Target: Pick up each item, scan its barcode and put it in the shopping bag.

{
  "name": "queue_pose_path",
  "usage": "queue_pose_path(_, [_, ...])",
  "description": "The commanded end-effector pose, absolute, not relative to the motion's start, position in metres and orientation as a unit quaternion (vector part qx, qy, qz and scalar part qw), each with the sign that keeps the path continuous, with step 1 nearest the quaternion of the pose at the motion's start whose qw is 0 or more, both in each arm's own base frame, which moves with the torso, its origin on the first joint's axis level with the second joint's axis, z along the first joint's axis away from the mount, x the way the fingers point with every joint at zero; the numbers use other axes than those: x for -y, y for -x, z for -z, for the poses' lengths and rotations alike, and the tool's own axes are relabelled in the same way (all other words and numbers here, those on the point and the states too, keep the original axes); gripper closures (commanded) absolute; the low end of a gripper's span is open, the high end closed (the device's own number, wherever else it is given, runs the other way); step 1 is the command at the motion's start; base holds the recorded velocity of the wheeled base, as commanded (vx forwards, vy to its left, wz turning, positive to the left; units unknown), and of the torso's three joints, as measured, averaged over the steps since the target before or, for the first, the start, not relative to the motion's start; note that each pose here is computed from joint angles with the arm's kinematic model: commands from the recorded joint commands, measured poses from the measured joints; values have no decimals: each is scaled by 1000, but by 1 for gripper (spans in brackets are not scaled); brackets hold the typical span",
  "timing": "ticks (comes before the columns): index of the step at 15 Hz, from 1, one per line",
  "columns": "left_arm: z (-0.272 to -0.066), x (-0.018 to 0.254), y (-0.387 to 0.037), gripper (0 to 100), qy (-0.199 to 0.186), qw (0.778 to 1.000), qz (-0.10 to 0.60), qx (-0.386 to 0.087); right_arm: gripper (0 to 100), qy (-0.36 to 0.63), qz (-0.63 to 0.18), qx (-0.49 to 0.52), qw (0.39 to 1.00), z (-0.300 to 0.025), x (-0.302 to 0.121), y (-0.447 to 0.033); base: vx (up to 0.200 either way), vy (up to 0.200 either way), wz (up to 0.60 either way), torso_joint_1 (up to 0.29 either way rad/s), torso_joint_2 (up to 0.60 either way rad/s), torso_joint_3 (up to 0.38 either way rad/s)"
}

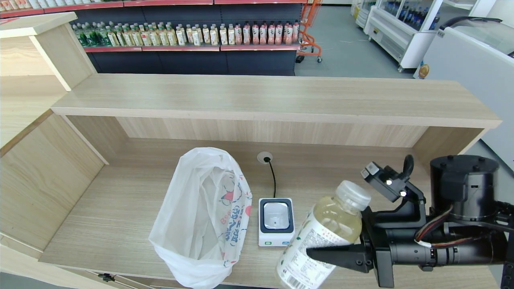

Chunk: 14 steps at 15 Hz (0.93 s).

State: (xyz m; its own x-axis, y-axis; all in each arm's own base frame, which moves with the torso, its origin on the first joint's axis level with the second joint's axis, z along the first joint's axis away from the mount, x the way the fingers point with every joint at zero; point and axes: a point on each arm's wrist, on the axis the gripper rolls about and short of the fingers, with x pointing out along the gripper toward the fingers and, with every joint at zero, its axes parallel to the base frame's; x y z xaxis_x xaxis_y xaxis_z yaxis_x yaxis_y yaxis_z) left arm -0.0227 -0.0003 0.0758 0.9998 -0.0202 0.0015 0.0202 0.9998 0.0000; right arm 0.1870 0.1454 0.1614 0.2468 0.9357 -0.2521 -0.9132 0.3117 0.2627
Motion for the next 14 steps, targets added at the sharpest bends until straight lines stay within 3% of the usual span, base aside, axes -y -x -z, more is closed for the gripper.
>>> queue_pose_path(1, [-76,0,23,0,0,1000,10,1,100,1,-552,-119,825,-180,-144,-188,0,0,0,0,0,0])
queue_pose_path(4, [-76,0,23,0,0,1000,10,1,100,200,-479,21,854,-196,-126,-202,0,0,0,0,0,0])
queue_pose_path(7, [-76,0,23,0,0,1000,10,1,100,342,-446,82,823,-192,-117,-211,0,0,0,0,0,0])
queue_pose_path(14, [-76,0,23,0,0,1000,10,1,100,496,-381,149,765,-192,-132,-216,0,0,0,0,0,0])
